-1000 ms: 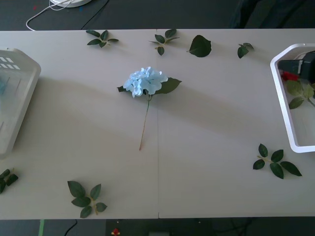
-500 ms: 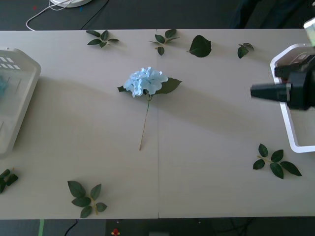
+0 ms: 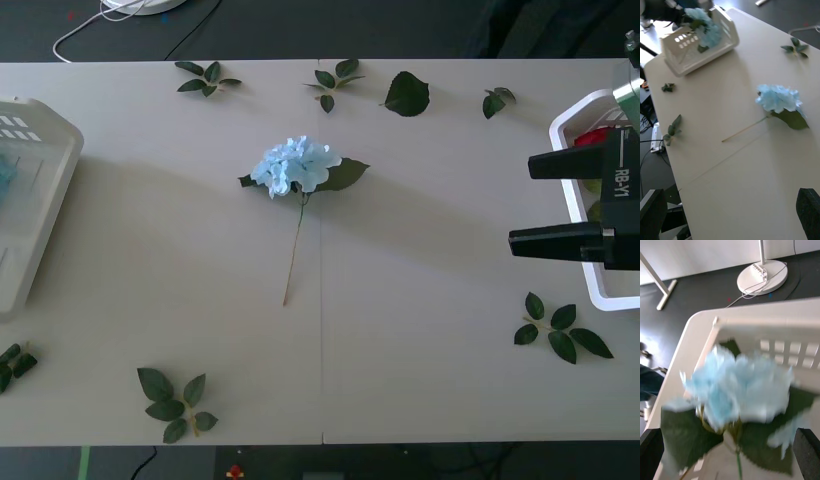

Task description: Place the red flowers into the right box and the blue flowers into the left box. If a person shows an open palm, hand one flower to the person first, then continue sorting.

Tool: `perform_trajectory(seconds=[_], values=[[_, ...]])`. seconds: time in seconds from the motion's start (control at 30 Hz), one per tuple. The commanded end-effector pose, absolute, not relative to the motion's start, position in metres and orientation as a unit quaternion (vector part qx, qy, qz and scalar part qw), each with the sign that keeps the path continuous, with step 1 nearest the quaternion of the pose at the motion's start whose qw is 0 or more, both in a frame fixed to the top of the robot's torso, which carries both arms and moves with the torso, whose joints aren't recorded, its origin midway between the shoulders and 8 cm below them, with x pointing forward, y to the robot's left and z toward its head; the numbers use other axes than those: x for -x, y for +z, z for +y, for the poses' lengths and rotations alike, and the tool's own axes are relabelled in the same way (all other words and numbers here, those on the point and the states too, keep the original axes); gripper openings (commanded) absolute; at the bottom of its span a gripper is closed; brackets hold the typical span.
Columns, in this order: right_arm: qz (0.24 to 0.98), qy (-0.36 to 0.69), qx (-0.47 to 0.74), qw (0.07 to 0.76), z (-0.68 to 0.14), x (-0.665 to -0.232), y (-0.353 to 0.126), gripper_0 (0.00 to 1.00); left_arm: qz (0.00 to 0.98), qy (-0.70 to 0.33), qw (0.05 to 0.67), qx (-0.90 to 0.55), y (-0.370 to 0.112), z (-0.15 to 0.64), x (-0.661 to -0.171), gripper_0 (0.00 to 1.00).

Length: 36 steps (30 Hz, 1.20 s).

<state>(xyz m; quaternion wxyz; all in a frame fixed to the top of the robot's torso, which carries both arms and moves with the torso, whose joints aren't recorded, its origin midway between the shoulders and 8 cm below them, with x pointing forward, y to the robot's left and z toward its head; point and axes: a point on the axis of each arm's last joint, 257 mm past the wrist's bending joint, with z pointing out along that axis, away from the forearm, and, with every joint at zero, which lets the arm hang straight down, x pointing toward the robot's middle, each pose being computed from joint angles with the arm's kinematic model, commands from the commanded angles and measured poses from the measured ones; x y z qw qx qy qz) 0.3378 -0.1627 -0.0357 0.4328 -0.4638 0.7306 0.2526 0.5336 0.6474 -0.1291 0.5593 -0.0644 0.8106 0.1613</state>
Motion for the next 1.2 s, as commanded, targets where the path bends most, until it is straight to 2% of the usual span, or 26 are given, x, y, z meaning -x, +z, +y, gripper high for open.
perform_trajectory(seconds=[0.03, 0.27, 0.63, 0.9, 1.2], values=[[0.709, 0.268, 0.482, 0.440, -0.157, -0.331, -0.031, 1.00, 0.786, 0.133, 0.599, 0.083, -0.030, 0.648, -0.551, 1.00], [0.697, 0.276, 0.493, 0.442, -0.153, -0.327, -0.031, 1.00, 0.820, 0.069, 0.564, 0.072, 0.017, 0.614, -0.557, 1.00], [0.696, 0.275, 0.494, 0.443, -0.152, -0.327, -0.030, 1.00, 0.845, -0.073, 0.517, 0.111, 0.041, 0.494, -0.590, 1.00], [0.696, 0.275, 0.494, 0.443, -0.152, -0.327, -0.030, 1.00, 0.875, -0.129, 0.457, 0.090, -0.006, 0.364, -0.598, 1.00], [0.696, 0.275, 0.494, 0.443, -0.152, -0.327, -0.030, 1.00, 0.919, -0.166, 0.357, 0.033, -0.098, 0.208, -0.587, 1.00]])
